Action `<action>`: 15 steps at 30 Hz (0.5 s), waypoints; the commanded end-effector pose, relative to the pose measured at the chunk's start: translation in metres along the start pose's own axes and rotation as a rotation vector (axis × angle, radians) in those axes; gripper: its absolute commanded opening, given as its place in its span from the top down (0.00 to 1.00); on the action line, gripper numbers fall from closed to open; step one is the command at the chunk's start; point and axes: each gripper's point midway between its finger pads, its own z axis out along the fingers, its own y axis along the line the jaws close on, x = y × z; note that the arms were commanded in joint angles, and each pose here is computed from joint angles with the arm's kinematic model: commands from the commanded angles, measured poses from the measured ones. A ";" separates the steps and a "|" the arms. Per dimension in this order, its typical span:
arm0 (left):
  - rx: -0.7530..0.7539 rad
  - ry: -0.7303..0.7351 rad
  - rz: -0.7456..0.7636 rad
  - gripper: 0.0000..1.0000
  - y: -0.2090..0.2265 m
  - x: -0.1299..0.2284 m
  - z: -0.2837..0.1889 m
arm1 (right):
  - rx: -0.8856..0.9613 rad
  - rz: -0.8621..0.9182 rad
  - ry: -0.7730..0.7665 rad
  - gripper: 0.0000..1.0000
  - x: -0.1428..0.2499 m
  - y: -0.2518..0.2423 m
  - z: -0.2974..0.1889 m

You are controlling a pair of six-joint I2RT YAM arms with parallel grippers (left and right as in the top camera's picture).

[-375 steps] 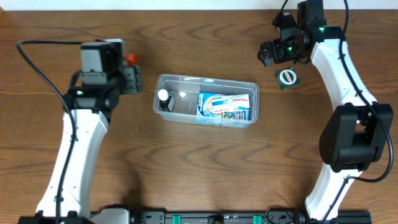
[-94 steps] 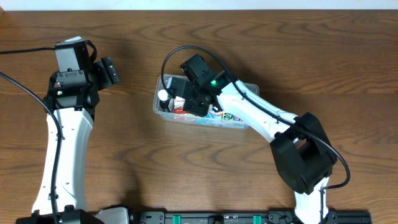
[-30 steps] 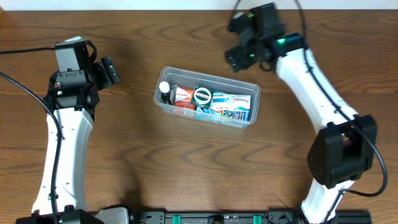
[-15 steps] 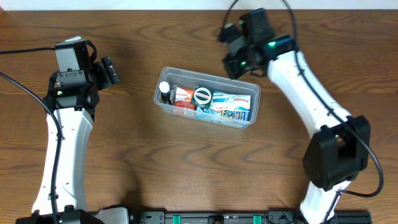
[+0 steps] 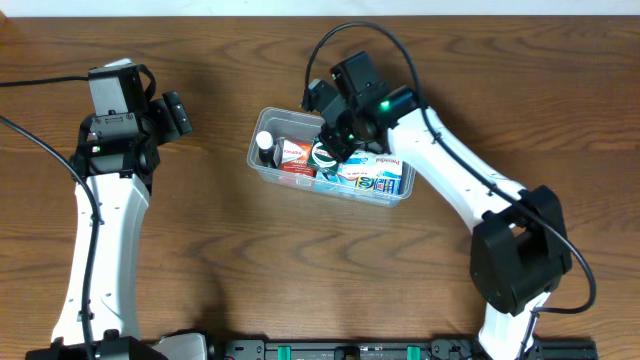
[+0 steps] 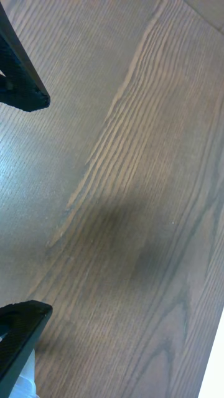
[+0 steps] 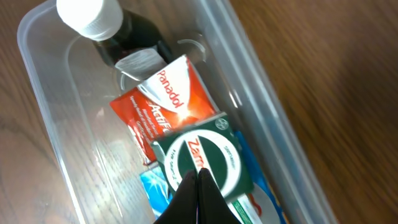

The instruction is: Pack container

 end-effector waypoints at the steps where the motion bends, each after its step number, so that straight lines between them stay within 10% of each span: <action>1: -0.013 -0.005 0.002 0.02 0.002 -0.004 0.001 | -0.033 -0.038 0.042 0.99 0.015 0.014 0.022; 15: -0.013 -0.005 0.002 0.02 0.002 -0.004 0.001 | -0.057 -0.041 0.109 0.99 0.043 0.018 0.067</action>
